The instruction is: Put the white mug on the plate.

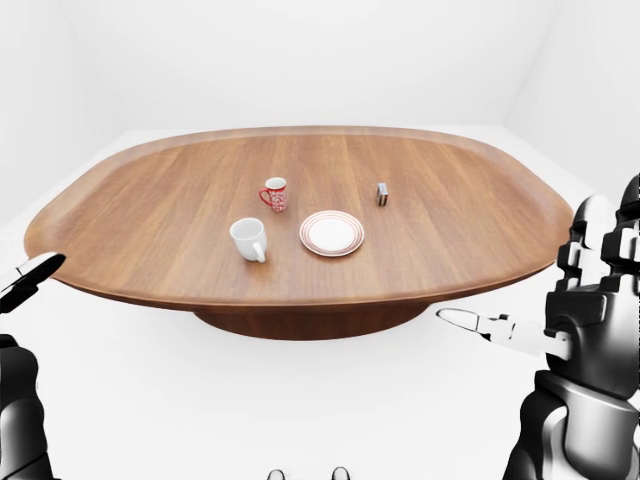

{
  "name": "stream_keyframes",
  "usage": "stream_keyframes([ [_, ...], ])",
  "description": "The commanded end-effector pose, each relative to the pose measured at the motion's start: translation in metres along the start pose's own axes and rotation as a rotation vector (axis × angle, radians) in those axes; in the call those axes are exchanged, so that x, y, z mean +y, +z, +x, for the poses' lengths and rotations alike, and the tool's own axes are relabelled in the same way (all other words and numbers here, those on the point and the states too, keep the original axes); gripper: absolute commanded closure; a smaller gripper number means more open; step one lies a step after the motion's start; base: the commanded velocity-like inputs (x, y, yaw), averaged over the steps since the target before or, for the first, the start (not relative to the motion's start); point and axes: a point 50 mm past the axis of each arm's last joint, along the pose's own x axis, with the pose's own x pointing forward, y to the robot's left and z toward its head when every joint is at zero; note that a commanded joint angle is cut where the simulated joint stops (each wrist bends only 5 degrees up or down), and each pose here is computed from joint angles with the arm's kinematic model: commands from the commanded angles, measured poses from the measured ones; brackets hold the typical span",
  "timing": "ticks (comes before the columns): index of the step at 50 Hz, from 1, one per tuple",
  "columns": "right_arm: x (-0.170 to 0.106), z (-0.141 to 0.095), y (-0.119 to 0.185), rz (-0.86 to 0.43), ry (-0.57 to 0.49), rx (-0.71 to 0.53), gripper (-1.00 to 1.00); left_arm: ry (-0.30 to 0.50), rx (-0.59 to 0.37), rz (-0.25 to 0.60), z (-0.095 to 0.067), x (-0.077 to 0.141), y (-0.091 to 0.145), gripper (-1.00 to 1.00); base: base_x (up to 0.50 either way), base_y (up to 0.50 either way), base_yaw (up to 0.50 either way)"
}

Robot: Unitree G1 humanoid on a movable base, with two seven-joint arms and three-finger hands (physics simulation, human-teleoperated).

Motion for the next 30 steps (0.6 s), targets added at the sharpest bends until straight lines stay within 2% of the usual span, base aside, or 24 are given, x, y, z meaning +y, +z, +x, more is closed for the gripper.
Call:
stream_keyframes([
  [1, 0.002, 0.000, -0.004, -0.040, 0.011, 0.020, -1.00, 0.013, -0.007, -0.010, 0.002, 0.002, 0.003, -1.00, 0.00, 0.47, 0.00],
  [20, 0.002, -0.002, -0.007, -0.036, 0.018, 0.036, -1.00, -0.005, 0.000, -0.014, 0.002, 0.000, 0.001, -1.00, 0.00, 0.48, 0.00],
  [30, 0.004, -0.003, -0.016, -0.033, 0.030, 0.078, -1.00, -0.011, 0.005, -0.011, 0.001, -0.001, 0.000, -1.00, 0.08, 0.01, 0.00],
])
